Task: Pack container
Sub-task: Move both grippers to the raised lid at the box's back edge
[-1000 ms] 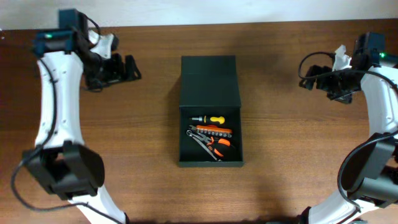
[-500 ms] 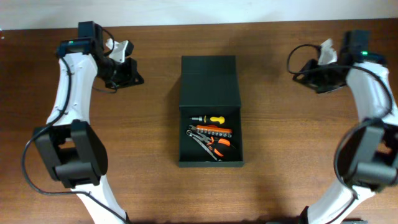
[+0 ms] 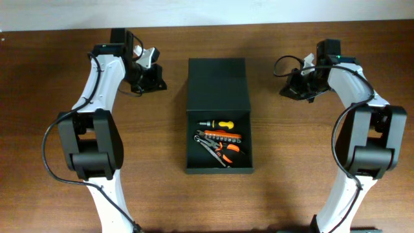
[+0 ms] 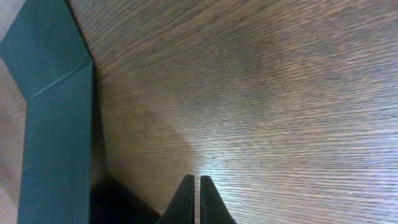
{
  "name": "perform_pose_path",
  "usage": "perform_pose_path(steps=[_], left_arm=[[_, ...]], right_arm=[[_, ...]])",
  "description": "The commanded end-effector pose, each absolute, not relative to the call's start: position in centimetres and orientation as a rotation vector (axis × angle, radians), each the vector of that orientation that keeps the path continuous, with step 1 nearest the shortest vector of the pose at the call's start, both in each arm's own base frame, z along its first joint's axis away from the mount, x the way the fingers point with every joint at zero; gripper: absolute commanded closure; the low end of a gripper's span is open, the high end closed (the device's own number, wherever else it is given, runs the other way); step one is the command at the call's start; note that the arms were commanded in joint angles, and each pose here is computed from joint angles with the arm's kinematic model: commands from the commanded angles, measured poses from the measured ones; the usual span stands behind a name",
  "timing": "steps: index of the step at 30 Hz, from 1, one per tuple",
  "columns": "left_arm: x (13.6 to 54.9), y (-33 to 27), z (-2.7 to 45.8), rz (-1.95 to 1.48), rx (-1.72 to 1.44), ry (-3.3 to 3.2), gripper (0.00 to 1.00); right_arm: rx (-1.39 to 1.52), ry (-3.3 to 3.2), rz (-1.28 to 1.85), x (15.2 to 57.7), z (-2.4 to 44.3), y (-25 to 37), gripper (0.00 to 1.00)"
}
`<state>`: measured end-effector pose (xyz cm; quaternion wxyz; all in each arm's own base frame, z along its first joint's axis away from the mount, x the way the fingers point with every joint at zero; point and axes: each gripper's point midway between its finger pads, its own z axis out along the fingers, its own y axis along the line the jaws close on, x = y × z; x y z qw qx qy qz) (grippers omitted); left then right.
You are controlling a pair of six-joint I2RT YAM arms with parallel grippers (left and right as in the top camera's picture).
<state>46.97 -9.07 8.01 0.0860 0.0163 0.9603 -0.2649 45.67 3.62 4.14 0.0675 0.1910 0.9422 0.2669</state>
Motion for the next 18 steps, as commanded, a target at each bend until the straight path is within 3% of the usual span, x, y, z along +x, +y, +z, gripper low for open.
perform_pose_path(steps=[1, 18], left_arm=[[47.0, -9.5, 7.8, -0.841, 0.040, 2.852, 0.98], [46.1, -11.2, 4.0, -1.003, 0.000, 2.922, 0.98]], right_arm=[[0.540, 2.847, 0.836, 45.7, 4.5, 5.6, 0.96], [0.431, 2.877, 0.849, 45.4, 4.2, 9.1, 0.96]])
